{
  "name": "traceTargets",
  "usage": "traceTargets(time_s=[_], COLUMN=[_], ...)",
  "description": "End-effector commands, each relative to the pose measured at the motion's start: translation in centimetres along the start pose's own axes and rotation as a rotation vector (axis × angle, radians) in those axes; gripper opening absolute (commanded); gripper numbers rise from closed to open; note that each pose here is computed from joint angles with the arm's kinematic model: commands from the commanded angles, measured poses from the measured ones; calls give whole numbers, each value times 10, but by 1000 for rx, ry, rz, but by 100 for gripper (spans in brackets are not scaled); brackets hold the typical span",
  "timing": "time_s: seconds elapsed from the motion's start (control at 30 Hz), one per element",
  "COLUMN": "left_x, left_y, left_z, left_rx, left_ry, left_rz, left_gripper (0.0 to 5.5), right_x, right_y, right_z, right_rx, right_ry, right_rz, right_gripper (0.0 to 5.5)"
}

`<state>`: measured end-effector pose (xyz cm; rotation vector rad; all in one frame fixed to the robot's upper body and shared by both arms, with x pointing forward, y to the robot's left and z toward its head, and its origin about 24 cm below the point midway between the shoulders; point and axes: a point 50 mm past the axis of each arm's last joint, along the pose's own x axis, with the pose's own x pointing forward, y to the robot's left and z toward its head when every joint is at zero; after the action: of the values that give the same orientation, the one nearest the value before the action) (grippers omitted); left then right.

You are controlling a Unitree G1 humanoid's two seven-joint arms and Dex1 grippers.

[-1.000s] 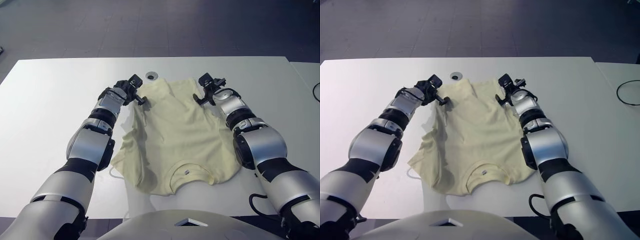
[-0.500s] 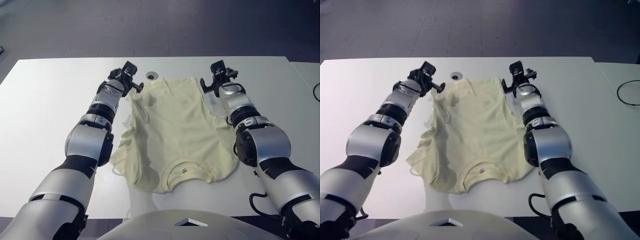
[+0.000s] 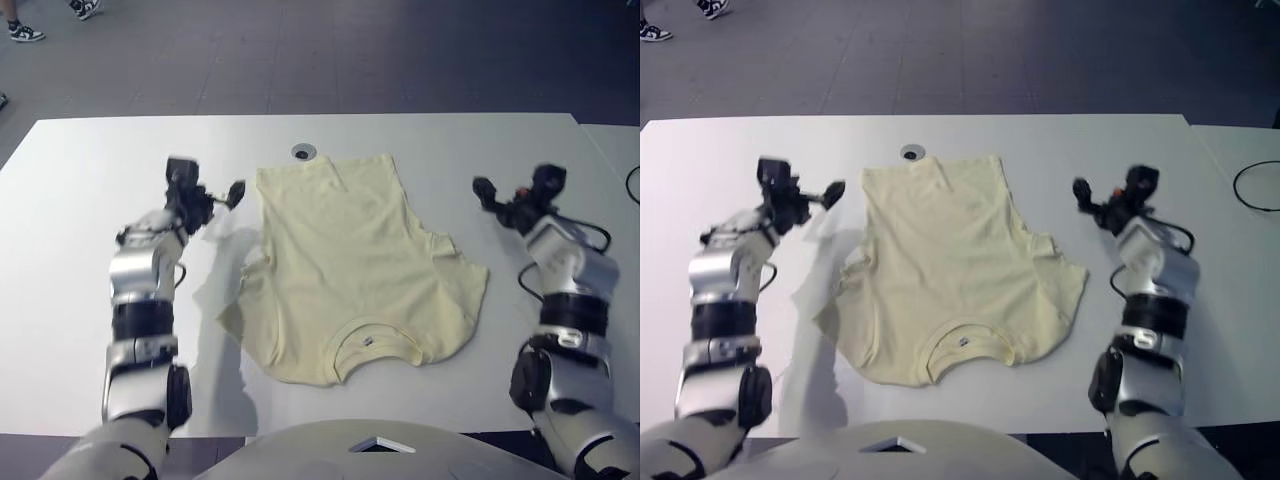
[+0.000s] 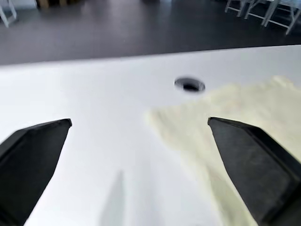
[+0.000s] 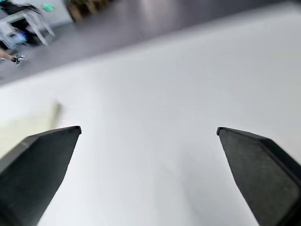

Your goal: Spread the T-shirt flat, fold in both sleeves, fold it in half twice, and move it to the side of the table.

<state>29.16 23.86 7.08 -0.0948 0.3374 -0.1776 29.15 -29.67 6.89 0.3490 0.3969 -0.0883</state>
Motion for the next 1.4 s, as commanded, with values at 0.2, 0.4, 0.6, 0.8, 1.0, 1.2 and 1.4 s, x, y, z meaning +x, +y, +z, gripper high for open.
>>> traceTargets(time_s=[0.2, 0.4, 0.6, 0.8, 1.0, 1.2, 1.4], left_x=[-129, -126, -108, -98, -88, -84, -84], left_y=[8, -1, -6, -9, -11, -12, -13], left_z=[-65, -66, -41, -12, 4, 9, 12], left_rx=[-366, -407, -341, -307, -301, -304, -310], left_ry=[257, 271, 185, 95, 57, 44, 24], left_rz=[175, 154, 125, 129, 118, 127, 142], left_gripper=[540, 540, 540, 540, 540, 540, 540], right_x=[-129, -120, -99, -96, -90, -89, -90], right_y=[-22, 9, 19, 14, 13, 12, 10], right_z=[-75, -80, -74, -75, -73, -73, -67], right_rx=[343, 405, 412, 433, 448, 447, 424], right_ry=[391, 382, 372, 396, 395, 407, 395], right_rz=[10, 78, 85, 60, 58, 59, 55], right_gripper=[537, 537, 488, 373, 268, 174, 48])
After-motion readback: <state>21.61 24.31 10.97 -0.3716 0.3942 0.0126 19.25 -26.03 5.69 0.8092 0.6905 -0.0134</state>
